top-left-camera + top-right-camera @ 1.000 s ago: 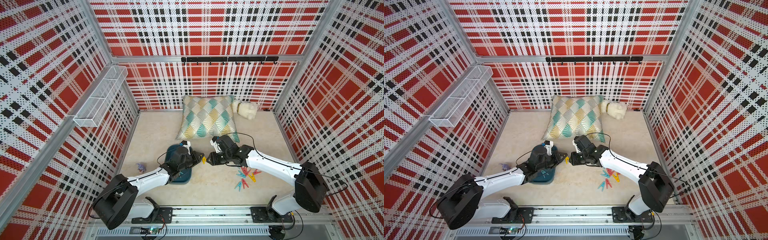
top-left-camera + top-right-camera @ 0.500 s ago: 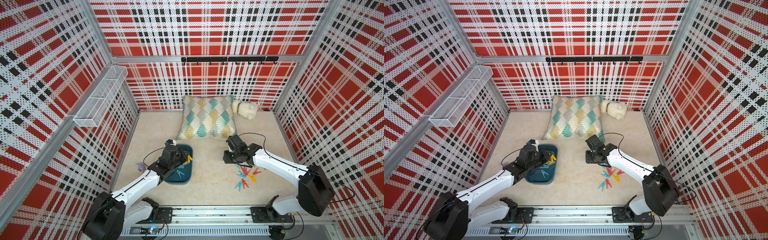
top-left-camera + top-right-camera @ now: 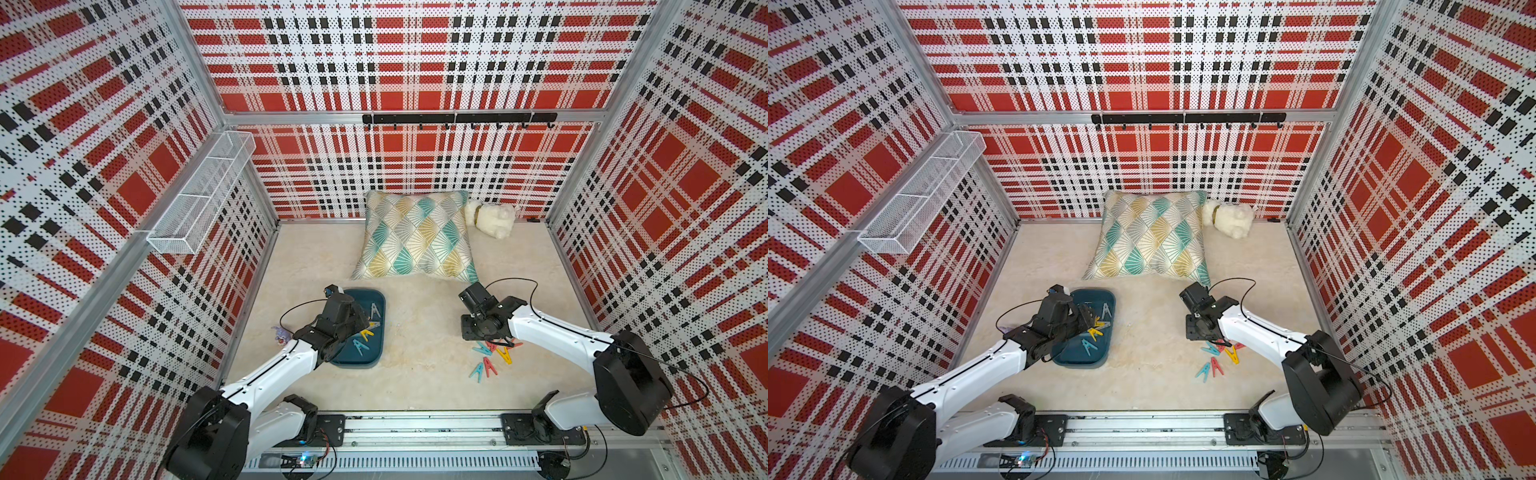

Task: Put the clothespins into the storage box
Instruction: Place the clothespin in the storage box, then pick up the clothespin from the center of the board.

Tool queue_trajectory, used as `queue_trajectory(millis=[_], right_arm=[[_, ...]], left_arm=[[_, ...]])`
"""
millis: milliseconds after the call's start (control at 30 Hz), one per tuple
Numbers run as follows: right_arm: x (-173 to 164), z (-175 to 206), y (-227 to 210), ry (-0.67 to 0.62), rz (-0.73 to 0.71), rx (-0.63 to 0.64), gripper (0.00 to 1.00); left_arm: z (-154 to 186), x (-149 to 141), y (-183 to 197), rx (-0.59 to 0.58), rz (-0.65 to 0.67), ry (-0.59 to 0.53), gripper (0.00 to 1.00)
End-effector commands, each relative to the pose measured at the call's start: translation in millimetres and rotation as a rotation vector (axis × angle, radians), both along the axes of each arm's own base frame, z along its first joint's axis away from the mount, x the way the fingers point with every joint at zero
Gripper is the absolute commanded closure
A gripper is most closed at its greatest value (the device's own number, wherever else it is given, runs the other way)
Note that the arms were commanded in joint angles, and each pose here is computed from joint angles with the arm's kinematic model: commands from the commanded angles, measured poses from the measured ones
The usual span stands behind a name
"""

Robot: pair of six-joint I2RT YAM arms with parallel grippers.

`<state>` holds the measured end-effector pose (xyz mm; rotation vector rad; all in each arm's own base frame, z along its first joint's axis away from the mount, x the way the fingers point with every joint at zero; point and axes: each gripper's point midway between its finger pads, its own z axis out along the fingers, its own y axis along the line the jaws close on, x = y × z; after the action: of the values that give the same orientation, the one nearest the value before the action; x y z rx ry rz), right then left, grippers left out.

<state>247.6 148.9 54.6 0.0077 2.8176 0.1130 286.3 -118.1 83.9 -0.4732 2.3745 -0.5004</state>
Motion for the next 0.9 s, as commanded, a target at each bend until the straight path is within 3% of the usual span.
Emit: queue_trajectory(millis=[0,300,867], right_arm=[[-13,4,-5,0.015,-0.027,0.028,0.66],[-55,7,7,0.094,-0.060,0.152,0.67],[-100,-21,23,0.175,-0.092,0.115,0.69]], left_arm=[[21,8,1,0.004,0.003,-0.054,0.40],[43,12,-9,-0.038,-0.019,-0.102,0.40],[50,13,-17,-0.053,-0.050,-0.121,0.40]])
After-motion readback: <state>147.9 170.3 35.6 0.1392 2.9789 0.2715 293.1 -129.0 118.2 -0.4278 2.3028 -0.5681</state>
